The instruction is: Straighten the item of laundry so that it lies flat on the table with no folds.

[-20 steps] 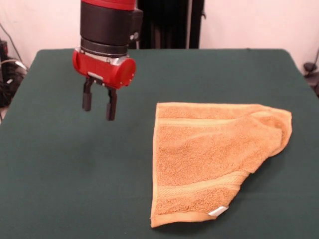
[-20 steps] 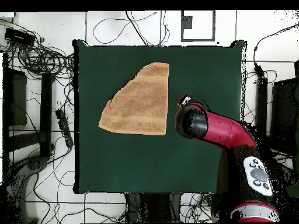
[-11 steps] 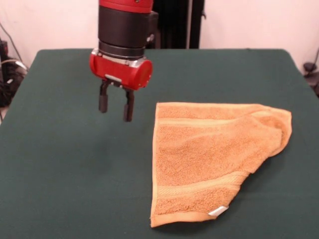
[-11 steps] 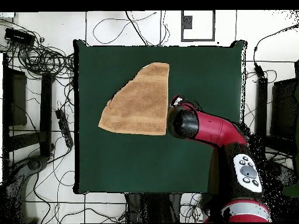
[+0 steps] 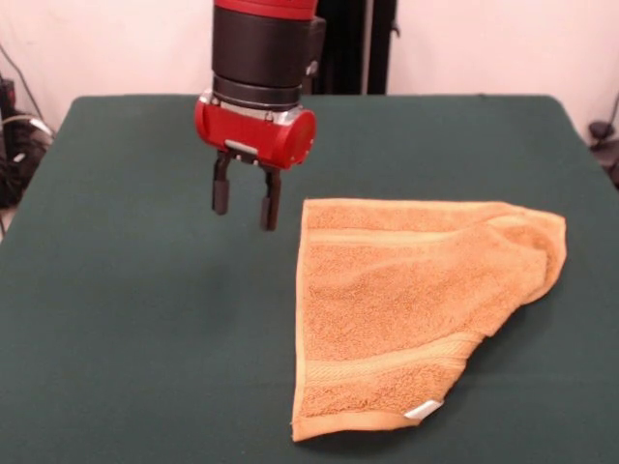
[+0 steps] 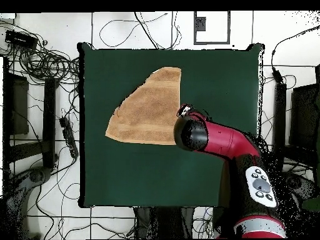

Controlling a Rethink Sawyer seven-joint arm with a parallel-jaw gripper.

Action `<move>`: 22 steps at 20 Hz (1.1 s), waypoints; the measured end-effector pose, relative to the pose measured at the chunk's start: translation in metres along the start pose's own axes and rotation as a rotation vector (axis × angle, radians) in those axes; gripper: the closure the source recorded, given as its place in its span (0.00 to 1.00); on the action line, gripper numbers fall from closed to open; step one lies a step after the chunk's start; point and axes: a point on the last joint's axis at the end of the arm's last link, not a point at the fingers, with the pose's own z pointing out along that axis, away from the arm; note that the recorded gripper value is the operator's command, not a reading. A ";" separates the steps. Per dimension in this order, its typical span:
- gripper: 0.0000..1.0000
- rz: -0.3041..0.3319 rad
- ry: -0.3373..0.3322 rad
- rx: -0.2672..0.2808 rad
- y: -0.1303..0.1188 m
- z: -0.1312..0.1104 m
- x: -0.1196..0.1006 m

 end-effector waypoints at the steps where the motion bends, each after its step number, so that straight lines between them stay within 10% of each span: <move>1: 0.00 0.000 0.003 0.000 0.000 0.000 0.002; 22: 0.00 -0.038 0.064 -0.043 0.027 0.006 0.059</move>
